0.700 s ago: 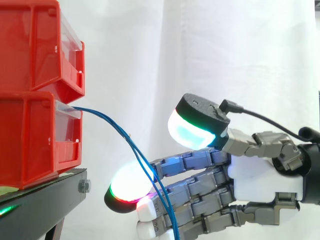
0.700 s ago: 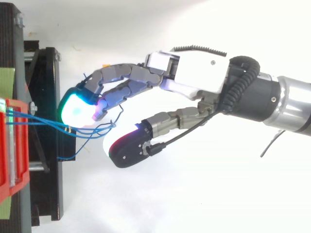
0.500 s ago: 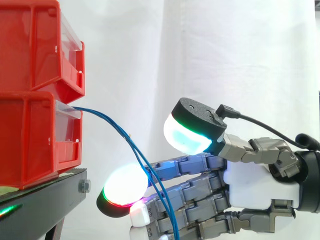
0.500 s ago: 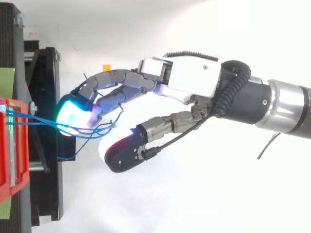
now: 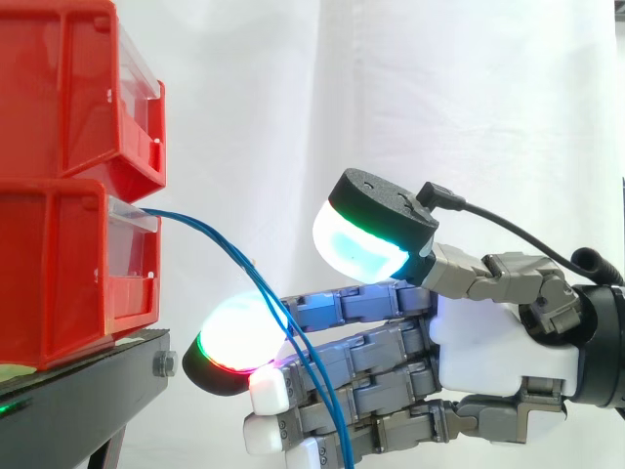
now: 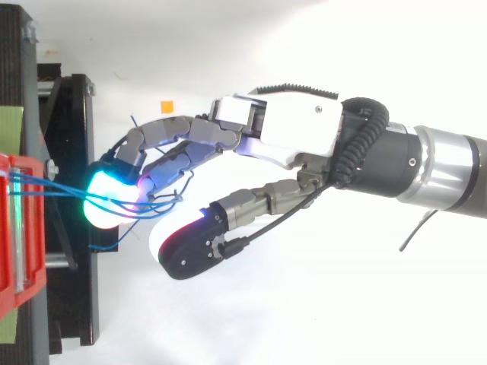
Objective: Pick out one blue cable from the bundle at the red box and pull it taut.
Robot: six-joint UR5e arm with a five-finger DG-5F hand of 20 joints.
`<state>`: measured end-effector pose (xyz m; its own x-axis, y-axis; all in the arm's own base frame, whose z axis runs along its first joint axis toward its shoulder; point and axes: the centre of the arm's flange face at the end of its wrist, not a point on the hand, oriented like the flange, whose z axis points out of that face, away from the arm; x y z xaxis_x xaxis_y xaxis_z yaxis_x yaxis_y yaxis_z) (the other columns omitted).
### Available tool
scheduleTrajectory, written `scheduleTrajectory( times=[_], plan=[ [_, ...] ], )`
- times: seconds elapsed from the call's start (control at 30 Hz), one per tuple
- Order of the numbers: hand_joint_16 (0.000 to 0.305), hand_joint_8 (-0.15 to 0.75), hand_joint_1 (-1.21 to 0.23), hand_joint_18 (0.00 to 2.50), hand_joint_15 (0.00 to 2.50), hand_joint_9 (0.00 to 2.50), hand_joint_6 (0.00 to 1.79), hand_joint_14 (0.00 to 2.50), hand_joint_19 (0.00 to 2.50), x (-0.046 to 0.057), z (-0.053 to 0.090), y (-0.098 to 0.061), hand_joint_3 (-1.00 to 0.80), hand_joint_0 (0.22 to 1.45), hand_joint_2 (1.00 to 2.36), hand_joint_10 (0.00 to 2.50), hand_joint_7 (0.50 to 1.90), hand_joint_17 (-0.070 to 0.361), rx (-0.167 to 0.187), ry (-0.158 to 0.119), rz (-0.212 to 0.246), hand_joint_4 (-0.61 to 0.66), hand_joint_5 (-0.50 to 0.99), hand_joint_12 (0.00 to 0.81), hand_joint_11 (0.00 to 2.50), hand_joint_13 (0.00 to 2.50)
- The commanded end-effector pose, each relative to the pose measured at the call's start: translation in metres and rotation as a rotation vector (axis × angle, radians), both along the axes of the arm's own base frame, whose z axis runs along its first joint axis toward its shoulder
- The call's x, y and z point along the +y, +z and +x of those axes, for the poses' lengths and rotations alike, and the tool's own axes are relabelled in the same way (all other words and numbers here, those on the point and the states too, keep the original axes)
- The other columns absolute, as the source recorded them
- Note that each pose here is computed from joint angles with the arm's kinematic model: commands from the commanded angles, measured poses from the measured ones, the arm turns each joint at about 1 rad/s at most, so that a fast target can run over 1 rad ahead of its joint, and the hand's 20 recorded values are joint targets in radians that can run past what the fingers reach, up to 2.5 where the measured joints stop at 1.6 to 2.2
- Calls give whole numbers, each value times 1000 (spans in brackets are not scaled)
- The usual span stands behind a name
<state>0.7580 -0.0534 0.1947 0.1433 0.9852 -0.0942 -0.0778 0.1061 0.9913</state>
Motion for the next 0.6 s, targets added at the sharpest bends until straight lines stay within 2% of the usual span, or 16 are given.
scheduleTrajectory(
  times=[0.0,0.2,0.33,0.57],
  plan=[
    [36,218,-639,445,403,743,503,15,517,0,1,1,-376,565,1010,18,959,82,-7,17,5,140,-140,305,468,629],
    [36,219,-636,450,412,749,503,17,527,-5,1,1,-378,564,1010,16,959,82,-13,31,6,138,-139,304,476,635],
    [36,220,-630,455,415,759,503,15,527,-11,1,2,-371,569,1011,18,986,82,-15,28,6,134,-133,304,471,648],
    [36,214,-595,477,446,817,502,16,538,-9,1,2,-300,609,1016,21,1168,81,-15,32,6,68,-104,304,534,691]
  ],
)
